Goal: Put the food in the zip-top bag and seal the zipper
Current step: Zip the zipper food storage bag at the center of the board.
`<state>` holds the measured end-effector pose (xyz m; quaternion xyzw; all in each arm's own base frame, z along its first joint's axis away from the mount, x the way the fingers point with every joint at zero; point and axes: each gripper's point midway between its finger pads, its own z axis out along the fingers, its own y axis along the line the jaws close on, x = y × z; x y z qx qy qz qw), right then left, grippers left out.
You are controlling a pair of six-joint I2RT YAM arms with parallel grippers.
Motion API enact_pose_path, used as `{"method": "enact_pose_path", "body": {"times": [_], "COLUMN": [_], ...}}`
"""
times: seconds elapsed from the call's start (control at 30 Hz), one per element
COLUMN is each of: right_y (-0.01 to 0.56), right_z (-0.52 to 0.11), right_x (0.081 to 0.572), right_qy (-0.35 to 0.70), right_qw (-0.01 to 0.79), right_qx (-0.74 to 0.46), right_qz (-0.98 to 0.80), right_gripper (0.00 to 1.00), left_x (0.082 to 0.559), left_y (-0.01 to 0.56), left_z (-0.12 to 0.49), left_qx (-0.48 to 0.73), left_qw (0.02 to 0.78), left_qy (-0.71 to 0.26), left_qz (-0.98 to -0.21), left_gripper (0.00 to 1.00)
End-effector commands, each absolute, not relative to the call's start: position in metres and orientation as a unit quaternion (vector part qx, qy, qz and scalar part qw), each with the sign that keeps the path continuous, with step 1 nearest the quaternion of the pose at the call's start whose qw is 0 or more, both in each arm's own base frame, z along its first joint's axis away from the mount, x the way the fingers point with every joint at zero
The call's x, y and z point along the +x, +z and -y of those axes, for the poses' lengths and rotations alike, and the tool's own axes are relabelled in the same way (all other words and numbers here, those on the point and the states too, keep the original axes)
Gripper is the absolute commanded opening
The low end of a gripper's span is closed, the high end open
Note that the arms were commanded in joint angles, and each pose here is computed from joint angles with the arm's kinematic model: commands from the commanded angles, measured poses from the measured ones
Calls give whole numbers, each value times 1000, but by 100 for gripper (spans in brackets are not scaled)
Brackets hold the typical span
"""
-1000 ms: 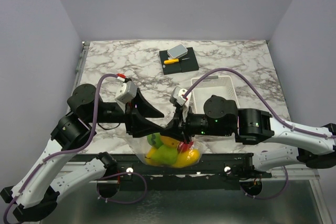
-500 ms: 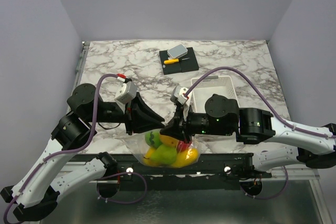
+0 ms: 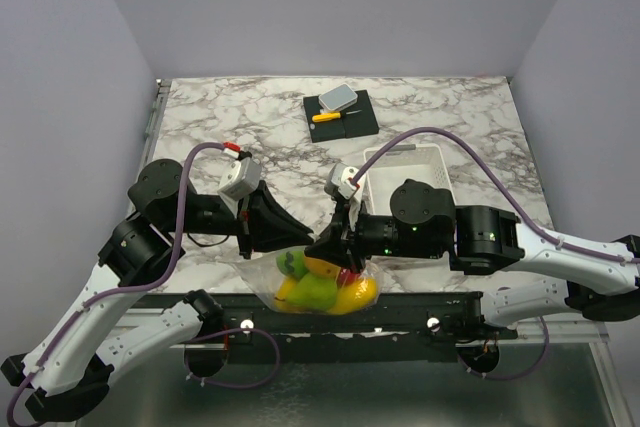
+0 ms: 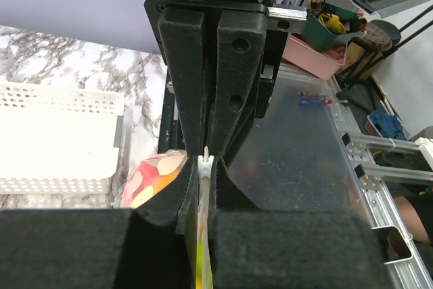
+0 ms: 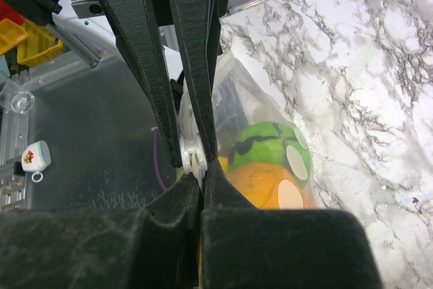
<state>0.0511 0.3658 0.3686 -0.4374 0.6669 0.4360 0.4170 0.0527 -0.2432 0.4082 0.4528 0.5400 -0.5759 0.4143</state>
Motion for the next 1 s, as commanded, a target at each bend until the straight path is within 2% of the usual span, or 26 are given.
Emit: {"method": "enact_pose_path", "body": {"times": [0.0, 0.47, 0.97], "right_y": [399, 438, 455], "right_z": [-365, -341, -313], "right_x": [51, 50, 70], "right_qy": [460, 499, 472], "right_qw": [438, 480, 529], "right_qx": [-418, -384, -342], "right_qz": [-650, -611, -617], "right_gripper": [0, 1, 1], "left_x": [45, 47, 47], "left_y": [404, 394, 392], "left_z": [243, 243, 242], "left_qx": [468, 465, 462], "left_qw": [403, 400, 403], "left_qy": [-583, -580, -579], "left_qz": [-527, -536, -537], "left_gripper": [0, 0, 0]}}
